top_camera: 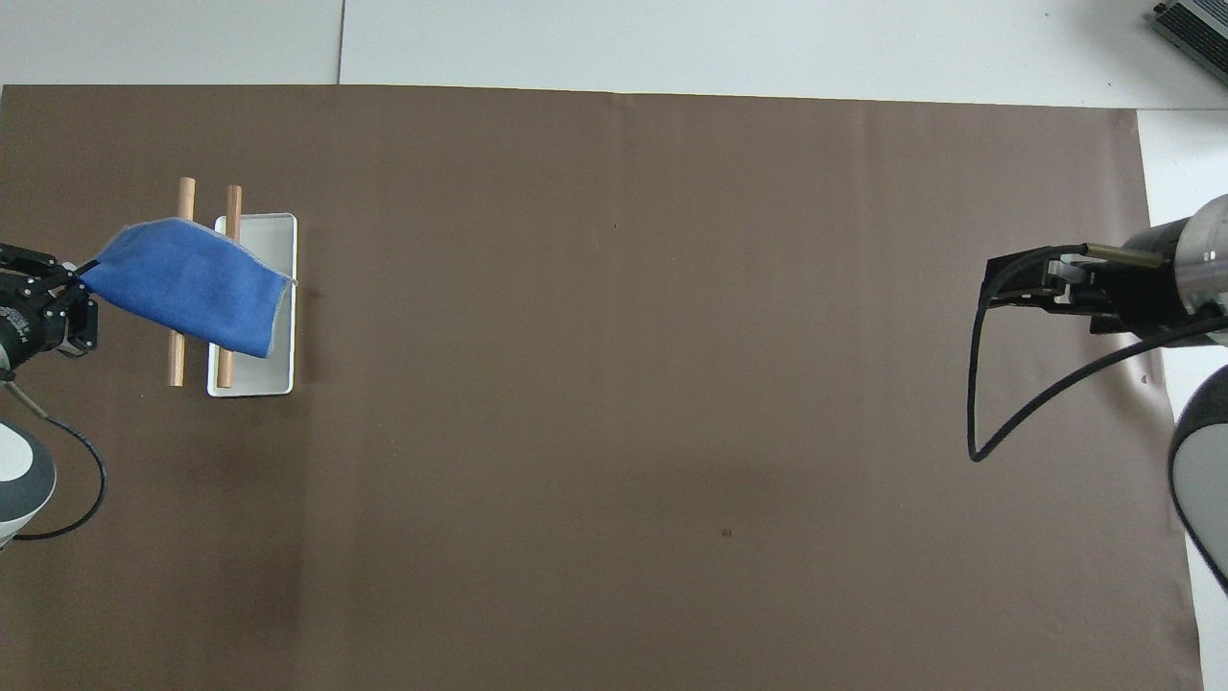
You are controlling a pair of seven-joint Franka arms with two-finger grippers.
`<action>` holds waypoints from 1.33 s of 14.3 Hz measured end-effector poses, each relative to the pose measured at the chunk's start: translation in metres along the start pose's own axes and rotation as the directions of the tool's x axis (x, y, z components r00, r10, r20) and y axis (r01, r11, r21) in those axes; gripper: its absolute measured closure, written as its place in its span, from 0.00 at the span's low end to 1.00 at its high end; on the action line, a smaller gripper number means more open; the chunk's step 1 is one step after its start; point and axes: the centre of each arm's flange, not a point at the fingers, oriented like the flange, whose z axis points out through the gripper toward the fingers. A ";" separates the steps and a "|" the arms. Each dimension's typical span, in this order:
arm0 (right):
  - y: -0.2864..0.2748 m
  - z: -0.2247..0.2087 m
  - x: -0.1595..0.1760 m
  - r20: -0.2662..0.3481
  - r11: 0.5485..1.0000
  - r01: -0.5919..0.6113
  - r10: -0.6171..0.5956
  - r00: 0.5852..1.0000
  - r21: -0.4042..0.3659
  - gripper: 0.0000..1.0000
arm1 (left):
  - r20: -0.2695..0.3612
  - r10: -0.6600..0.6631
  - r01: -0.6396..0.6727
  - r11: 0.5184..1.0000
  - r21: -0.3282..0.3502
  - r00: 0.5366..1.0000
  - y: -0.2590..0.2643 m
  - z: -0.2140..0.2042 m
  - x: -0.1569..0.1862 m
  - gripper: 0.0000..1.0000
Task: Right arm passes towel to left arm to hang
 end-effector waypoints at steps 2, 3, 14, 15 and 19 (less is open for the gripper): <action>0.035 -0.006 0.004 0.014 1.000 0.014 -0.014 1.000 -0.004 0.00 | -0.012 -0.036 0.036 0.999 0.004 0.999 -0.001 0.004 0.009 0.94; 0.050 -0.009 0.007 0.012 1.000 0.020 -0.020 1.000 -0.004 0.00 | -0.014 -0.044 0.044 0.999 0.006 0.999 -0.001 0.005 0.011 0.94; 0.055 -0.004 0.004 0.038 1.000 -0.022 0.022 0.999 -0.009 0.00 | -0.001 -0.061 0.061 0.998 -0.005 0.998 0.039 -0.032 0.030 0.00; 0.054 -0.003 0.003 0.041 1.000 -0.020 0.020 0.999 -0.009 0.00 | 0.011 -0.033 0.033 0.999 -0.003 0.999 0.045 -0.043 0.020 0.00; 0.055 -0.007 -0.001 0.038 1.000 -0.008 0.008 0.999 -0.007 0.00 | 0.057 0.203 -0.205 0.978 0.040 0.978 0.051 -0.064 -0.060 0.00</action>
